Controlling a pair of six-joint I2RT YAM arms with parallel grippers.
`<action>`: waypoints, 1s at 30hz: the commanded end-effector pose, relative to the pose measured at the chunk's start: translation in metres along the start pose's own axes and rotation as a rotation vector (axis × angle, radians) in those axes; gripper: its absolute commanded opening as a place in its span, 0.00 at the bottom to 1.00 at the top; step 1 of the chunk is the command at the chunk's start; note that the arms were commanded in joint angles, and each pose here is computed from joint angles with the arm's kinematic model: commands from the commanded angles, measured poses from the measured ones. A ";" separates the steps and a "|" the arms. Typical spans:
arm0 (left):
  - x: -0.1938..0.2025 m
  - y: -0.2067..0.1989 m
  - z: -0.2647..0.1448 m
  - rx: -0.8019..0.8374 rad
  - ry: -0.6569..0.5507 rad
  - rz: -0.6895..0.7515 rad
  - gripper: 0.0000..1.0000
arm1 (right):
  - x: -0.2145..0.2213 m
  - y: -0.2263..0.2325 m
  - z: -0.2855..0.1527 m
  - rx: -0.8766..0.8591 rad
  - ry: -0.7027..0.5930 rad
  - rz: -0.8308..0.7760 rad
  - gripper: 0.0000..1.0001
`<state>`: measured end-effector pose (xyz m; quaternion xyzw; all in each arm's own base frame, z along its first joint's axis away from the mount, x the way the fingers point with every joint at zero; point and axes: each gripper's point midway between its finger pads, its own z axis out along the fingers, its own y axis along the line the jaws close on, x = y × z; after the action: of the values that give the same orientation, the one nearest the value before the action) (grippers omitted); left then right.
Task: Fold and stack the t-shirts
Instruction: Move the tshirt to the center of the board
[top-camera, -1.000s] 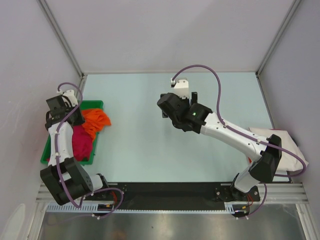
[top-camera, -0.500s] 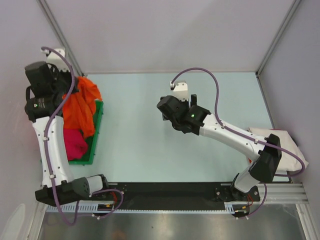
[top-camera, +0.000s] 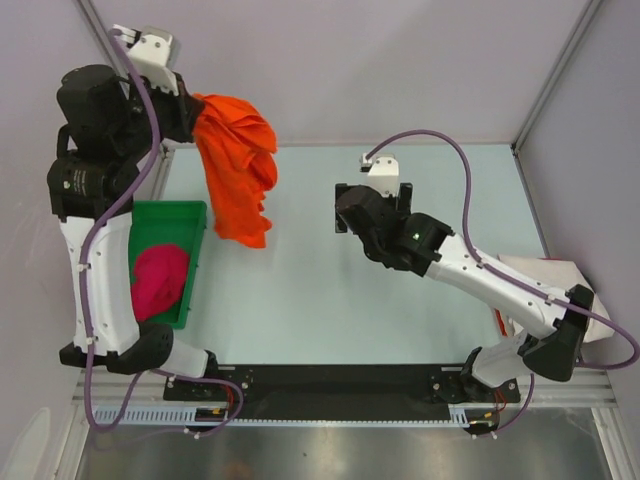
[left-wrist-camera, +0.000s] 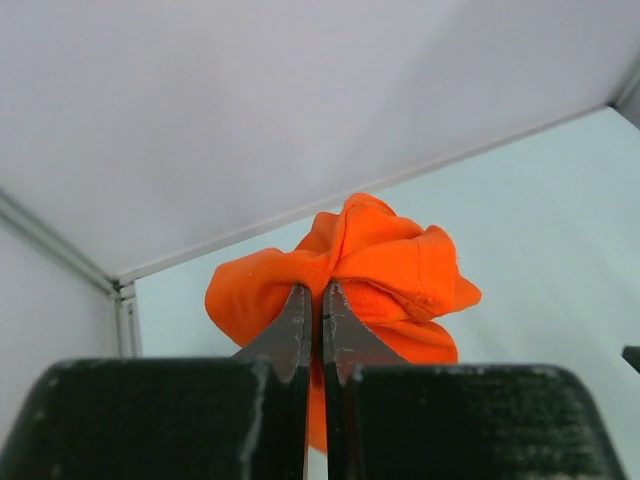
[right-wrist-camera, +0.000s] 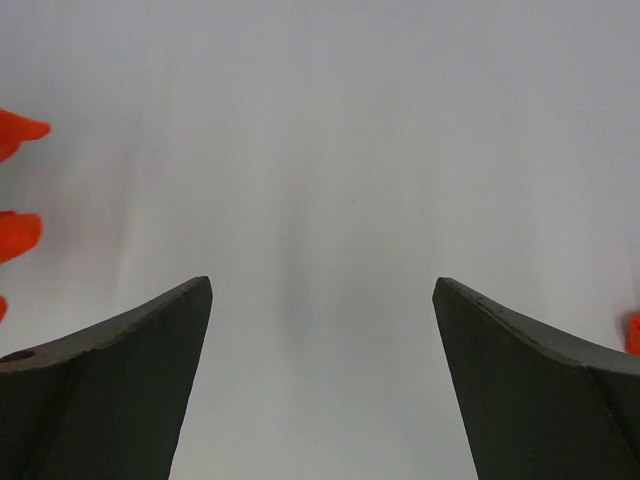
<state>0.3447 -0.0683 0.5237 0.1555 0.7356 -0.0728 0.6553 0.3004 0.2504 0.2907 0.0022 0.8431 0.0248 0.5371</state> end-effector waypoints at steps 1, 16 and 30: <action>-0.010 -0.040 -0.002 0.137 -0.040 0.069 0.00 | -0.013 -0.019 -0.012 0.025 -0.045 0.043 1.00; 0.121 -0.137 0.078 0.480 0.265 0.081 0.00 | -0.023 -0.066 -0.042 0.083 -0.083 0.088 1.00; 0.178 -0.162 0.098 0.445 0.387 0.131 0.56 | -0.021 -0.067 -0.042 0.090 -0.073 0.085 1.00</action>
<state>0.3629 -0.2408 0.2647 0.3748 0.8337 -0.1753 0.3657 0.2705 0.1866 0.3154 0.0416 0.8318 0.0103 0.5534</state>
